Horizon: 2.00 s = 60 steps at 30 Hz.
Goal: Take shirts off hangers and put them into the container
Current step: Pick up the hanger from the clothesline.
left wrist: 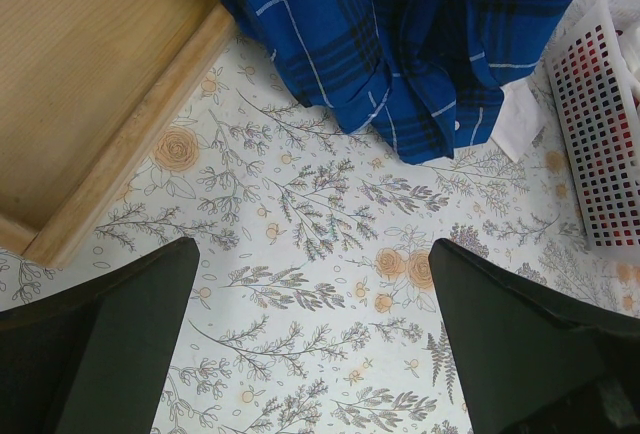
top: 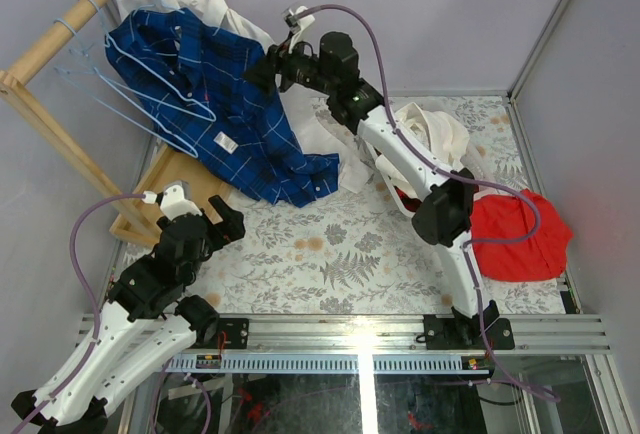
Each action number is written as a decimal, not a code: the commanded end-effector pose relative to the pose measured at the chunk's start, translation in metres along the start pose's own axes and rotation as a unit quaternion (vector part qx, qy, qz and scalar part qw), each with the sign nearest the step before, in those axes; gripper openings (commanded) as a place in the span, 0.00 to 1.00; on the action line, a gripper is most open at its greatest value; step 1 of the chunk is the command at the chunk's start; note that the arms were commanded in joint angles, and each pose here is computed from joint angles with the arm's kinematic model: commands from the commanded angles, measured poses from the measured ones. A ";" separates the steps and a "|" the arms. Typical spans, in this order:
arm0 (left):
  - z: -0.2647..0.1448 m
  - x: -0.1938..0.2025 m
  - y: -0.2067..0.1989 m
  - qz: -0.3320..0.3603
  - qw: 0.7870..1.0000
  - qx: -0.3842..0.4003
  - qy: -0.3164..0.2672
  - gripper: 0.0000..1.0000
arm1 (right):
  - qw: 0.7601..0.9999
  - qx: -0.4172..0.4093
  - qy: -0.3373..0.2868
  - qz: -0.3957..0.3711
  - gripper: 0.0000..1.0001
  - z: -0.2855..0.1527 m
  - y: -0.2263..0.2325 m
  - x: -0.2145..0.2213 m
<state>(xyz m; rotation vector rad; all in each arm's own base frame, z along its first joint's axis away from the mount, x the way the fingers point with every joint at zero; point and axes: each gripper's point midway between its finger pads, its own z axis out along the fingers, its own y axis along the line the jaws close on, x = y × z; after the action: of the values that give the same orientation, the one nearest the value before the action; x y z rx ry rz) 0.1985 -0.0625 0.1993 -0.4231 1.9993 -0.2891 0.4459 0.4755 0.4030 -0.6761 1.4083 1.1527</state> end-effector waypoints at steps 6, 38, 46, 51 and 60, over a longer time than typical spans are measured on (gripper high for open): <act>-0.003 -0.013 -0.005 -0.013 1.000 0.006 -0.018 1.00 | 0.991 -0.033 -0.025 -0.129 0.59 -0.002 0.065 -0.022; -0.006 -0.015 -0.008 -0.017 0.999 0.017 -0.022 1.00 | 0.981 0.109 -0.049 -0.155 0.97 0.006 -0.015 -0.044; -0.006 -0.015 -0.006 -0.017 0.999 0.015 -0.024 1.00 | 0.991 -0.006 -0.084 -0.107 0.79 0.023 0.025 -0.042; -0.004 -0.014 -0.007 -0.015 1.000 0.014 -0.020 1.00 | 0.989 -0.007 -0.091 -0.118 0.62 0.023 0.045 -0.046; -0.004 -0.013 -0.008 -0.013 1.000 0.014 -0.018 1.00 | 0.992 0.016 -0.074 -0.104 0.32 0.035 0.057 -0.024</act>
<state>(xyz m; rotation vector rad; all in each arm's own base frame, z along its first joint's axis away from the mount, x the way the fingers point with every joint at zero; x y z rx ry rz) 0.1974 -0.0635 0.2007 -0.4205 1.9955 -0.3035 0.4369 0.5271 0.3909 -0.7386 1.3019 0.9913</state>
